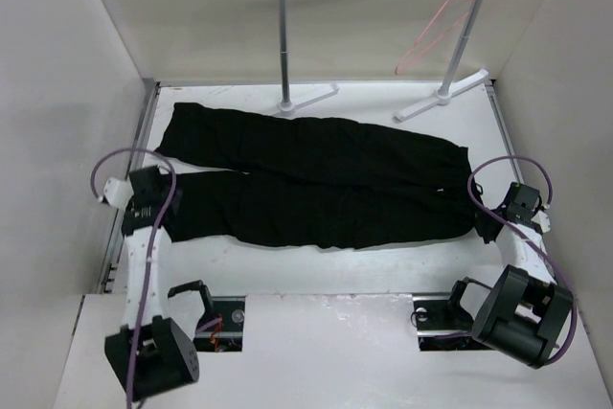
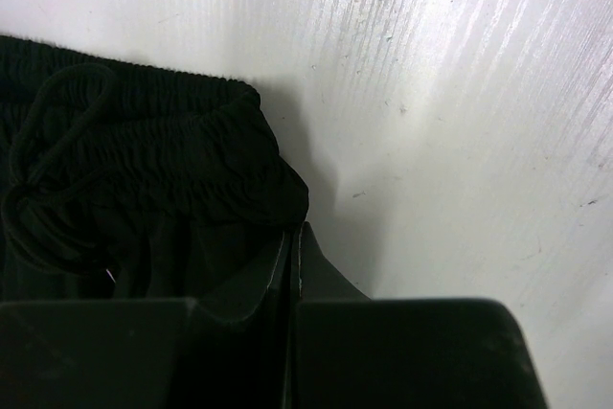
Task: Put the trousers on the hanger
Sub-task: Flatten out the trousers at the center of the board, then fold the trousers at the center of the board.
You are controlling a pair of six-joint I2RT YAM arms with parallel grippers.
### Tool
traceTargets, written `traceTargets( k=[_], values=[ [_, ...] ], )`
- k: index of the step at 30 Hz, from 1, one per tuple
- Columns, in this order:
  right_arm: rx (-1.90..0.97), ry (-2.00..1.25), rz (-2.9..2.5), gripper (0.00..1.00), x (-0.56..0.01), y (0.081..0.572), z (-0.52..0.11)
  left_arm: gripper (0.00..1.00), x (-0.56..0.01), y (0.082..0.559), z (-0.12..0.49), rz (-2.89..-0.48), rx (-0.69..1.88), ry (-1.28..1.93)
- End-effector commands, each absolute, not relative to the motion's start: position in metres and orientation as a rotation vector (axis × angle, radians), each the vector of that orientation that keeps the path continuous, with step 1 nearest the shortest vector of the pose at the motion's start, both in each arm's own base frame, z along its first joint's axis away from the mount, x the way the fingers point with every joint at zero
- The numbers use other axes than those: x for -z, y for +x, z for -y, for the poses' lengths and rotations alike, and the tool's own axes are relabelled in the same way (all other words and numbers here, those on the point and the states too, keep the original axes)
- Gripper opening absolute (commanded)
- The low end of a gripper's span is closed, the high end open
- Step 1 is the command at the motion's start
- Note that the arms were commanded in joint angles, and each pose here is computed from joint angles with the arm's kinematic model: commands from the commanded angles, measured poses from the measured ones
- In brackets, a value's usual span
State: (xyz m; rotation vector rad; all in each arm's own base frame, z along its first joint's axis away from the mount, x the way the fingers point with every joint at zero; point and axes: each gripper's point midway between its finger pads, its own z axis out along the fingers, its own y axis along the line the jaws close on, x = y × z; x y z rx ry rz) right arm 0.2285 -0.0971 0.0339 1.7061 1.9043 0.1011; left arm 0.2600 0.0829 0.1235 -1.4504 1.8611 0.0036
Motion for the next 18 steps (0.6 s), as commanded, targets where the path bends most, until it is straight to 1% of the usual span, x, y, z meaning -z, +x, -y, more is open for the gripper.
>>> traceTargets(
  k=[1, 3, 6, 12, 14, 15, 18],
  values=[
    [-0.090, 1.703, -1.862, 0.03, -0.041, 0.232, 0.103, 0.47, -0.062, 0.184, -0.078, -2.027, -0.139, -1.656],
    [-0.090, 1.703, -1.862, 0.03, -0.041, 0.232, 0.103, 0.47, -0.054, 0.175, -0.081, -1.992, -0.120, -1.736],
    [-0.090, 1.703, -1.862, 0.03, -0.041, 0.232, 0.103, 0.48, -0.043, 0.174, -0.089, -1.949, -0.123, -1.812],
    [-0.090, 1.703, -1.862, 0.03, -0.041, 0.232, 0.103, 0.52, -0.030, 0.196, -0.108, -1.832, -0.087, -1.862],
    [-0.090, 1.703, -1.862, 0.03, -0.041, 0.232, 0.103, 0.51, -0.019, 0.202, -0.110, -1.844, -0.081, -1.871],
    [-0.283, 1.614, -1.944, 0.04, -0.041, 0.265, 0.060, 0.47, -0.013, 0.204, -0.110, -1.853, -0.083, -1.877],
    [-0.251, 1.631, -1.932, 0.03, -0.039, 0.263, 0.067, 0.22, -0.003, 0.211, -0.110, -1.876, -0.083, -1.879]
  ],
)
